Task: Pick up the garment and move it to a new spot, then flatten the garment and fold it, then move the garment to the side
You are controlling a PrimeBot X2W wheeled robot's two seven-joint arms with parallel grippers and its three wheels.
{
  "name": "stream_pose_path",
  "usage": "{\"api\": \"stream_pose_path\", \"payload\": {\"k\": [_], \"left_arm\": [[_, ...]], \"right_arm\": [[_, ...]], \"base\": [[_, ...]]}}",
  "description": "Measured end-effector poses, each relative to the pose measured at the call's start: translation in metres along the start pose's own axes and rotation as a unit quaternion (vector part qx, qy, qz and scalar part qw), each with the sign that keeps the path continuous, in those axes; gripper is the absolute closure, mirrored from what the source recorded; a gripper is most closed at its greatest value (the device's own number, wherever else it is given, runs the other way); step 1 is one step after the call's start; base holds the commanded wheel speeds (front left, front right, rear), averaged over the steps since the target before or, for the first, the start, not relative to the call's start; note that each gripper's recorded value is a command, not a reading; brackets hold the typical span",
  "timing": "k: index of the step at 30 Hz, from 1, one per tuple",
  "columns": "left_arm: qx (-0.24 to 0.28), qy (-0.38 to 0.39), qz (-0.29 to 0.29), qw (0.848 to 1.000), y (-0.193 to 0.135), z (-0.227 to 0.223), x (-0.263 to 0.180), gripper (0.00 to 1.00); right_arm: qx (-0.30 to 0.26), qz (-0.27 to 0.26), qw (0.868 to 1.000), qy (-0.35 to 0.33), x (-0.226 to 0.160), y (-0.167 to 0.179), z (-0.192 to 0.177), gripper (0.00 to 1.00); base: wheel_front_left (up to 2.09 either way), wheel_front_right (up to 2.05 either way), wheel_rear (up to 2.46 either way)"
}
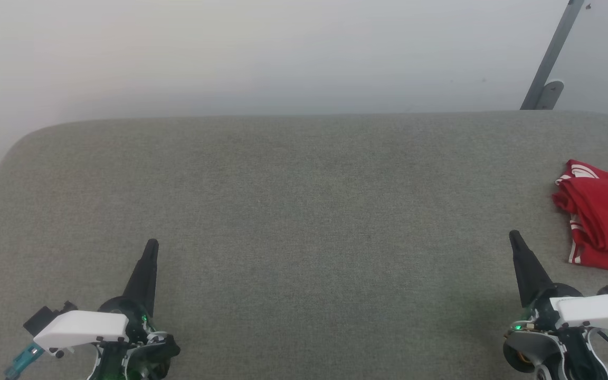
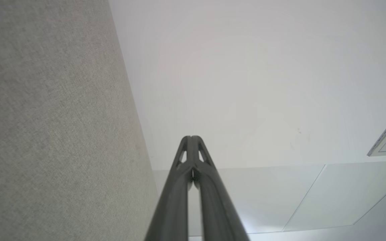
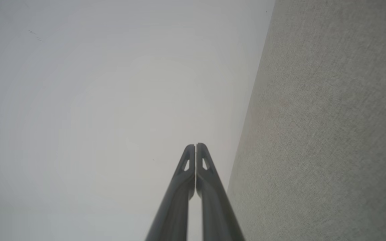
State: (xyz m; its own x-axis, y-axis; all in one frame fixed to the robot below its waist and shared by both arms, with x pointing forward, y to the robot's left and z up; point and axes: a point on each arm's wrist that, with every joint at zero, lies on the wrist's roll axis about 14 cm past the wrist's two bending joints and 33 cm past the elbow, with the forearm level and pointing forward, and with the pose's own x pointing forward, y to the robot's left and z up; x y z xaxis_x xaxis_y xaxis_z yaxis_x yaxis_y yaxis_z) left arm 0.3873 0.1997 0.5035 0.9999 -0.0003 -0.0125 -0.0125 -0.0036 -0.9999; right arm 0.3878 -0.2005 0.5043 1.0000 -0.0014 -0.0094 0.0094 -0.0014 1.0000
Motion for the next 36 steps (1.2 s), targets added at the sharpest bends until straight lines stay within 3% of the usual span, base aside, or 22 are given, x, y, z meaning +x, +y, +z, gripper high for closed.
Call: {"api": "stream_pose_path", "payload": {"k": [36], "left_arm": [[0.000,0.000,0.000,1.000,0.0000,0.0000,0.0000,1.00]], "right_arm": [[0.000,0.000,1.000,0.000,0.0000,0.0001,0.0000,1.00]], "base": [[0.00,0.00,0.00]]}}
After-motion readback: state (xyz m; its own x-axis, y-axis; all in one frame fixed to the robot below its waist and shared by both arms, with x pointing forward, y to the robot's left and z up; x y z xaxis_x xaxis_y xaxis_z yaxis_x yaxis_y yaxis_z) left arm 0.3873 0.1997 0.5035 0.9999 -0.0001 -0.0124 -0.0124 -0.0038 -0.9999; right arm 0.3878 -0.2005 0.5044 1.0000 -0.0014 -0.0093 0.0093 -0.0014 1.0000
